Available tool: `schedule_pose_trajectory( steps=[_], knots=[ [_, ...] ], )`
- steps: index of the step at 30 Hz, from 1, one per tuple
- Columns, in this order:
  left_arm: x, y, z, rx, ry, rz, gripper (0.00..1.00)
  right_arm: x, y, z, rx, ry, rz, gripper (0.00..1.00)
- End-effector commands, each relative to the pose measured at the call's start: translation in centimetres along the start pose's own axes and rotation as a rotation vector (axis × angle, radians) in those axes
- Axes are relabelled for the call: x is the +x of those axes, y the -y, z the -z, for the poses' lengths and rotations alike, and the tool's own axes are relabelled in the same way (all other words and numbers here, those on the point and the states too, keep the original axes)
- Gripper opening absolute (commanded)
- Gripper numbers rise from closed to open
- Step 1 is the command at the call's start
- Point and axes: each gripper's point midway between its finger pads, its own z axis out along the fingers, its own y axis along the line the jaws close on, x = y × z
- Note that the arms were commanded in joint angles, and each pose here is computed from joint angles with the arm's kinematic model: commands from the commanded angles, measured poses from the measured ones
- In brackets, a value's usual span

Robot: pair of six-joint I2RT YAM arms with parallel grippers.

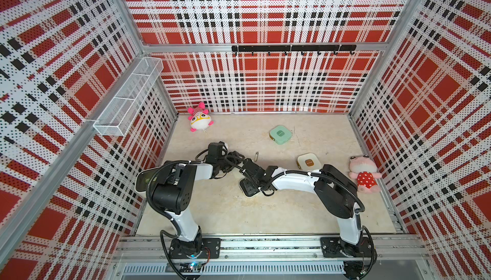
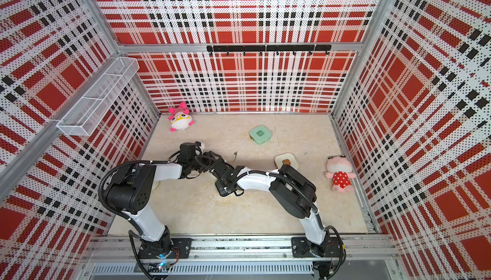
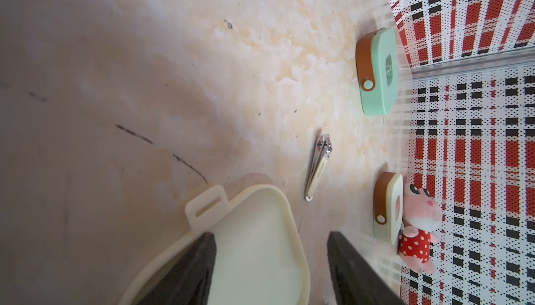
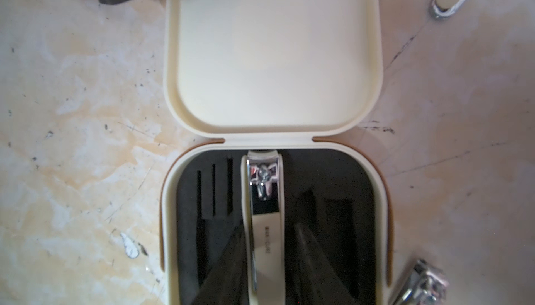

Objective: Organize nail clipper sets
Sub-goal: Place the nail clipper in the storage box.

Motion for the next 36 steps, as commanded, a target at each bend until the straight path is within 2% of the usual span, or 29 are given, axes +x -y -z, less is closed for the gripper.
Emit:
schedule_pose_trajectory(
  steps=[1,13,23,30,36],
  knots=[
    [0.6,-1.4,-0.1,-0.029,-0.012,0.022,0.67,0.9,0.8,-0.3,0.055,-0.040,0.011,0.35],
    [0.5,-1.5,0.1,-0.030,-0.009,0.022,0.67,-2.4,0.7,1.2,0.054,0.027,-0.006,0.47],
    [0.4,-1.6,0.2,-0.033,-0.008,0.021,0.67,-4.0,0.2,0.3,-0.001,0.026,0.010,0.42],
    [0.3,-1.5,0.3,-0.033,-0.006,0.019,0.67,-4.1,-0.5,-0.4,-0.023,0.006,0.021,0.41],
    [0.2,-1.4,0.4,-0.032,-0.005,0.017,0.67,-3.7,-0.6,-0.8,-0.028,-0.009,0.031,0.36]
  ],
)
